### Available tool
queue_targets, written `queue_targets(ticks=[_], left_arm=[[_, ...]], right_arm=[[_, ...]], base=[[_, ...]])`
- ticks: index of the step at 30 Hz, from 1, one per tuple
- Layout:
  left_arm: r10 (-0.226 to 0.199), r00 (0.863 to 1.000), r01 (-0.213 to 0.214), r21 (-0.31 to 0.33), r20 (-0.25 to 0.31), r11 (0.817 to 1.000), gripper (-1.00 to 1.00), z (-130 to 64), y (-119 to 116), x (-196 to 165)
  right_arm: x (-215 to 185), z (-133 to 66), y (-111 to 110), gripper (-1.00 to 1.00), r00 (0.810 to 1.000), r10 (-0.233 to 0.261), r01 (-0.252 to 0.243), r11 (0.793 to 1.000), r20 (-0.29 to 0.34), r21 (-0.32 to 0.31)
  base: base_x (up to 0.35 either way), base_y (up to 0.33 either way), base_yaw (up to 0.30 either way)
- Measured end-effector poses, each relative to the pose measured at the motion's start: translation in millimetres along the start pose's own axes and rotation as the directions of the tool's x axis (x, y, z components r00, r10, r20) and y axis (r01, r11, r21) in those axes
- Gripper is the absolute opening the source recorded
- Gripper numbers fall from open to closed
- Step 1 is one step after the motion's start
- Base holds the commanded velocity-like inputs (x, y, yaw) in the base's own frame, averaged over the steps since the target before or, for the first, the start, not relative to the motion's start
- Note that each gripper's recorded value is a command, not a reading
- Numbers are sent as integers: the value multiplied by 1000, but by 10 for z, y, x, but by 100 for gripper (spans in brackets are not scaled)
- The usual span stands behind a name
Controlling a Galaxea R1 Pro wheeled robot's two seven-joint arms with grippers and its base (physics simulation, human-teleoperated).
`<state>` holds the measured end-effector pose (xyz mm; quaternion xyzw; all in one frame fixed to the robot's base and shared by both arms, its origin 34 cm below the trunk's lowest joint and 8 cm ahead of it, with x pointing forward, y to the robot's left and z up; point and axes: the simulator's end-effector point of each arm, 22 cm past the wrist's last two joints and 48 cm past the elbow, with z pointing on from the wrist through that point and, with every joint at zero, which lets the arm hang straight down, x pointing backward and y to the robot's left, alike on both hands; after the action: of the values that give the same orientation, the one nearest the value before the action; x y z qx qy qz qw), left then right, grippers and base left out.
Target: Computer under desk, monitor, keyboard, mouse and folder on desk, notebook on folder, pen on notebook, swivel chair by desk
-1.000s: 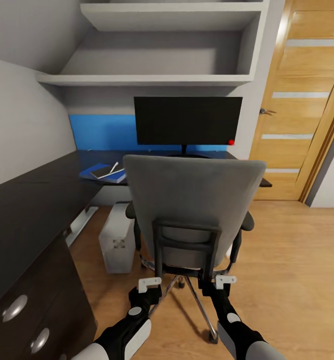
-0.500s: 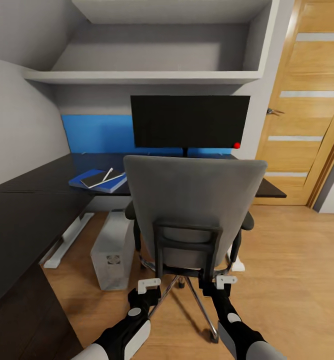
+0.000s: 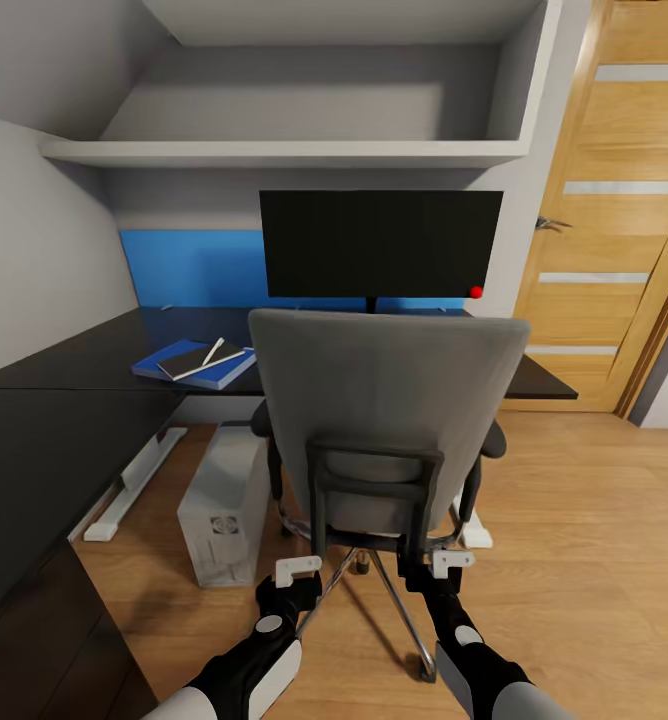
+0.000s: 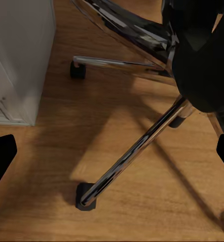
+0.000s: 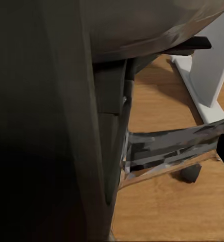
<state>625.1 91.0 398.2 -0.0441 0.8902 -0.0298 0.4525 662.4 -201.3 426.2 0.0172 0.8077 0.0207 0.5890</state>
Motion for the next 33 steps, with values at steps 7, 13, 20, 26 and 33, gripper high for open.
queue_targets(ticks=[7,13,20,26,33], left_arm=[[1,1000,-1,0,-1,1000,100,1,-2,4],[2,1000,-2,0,-2,1000,100,1,-1,5],[2,1000,-2,0,-2,1000,100,1,-1,6],[1,1000,-1,-1,-1,1000,100,-48,-7,-124],[1,1000,-1,-6,0,1000,100,-109,-9,-273]], right_arm=[[2,1,-3,100,1000,1,-1,1000,0,1],[2,1,-3,100,1000,1,-1,1000,0,1],[3,1,-3,100,1000,1,-1,1000,0,1],[-135,-7,6,100,1000,0,0,1000,0,1],[-295,-19,15,100,1000,0,0,1000,0,0]], base=[[-296,-62,0],[-329,-72,0],[-333,-42,0],[-336,-2,0],[-281,0,0]])
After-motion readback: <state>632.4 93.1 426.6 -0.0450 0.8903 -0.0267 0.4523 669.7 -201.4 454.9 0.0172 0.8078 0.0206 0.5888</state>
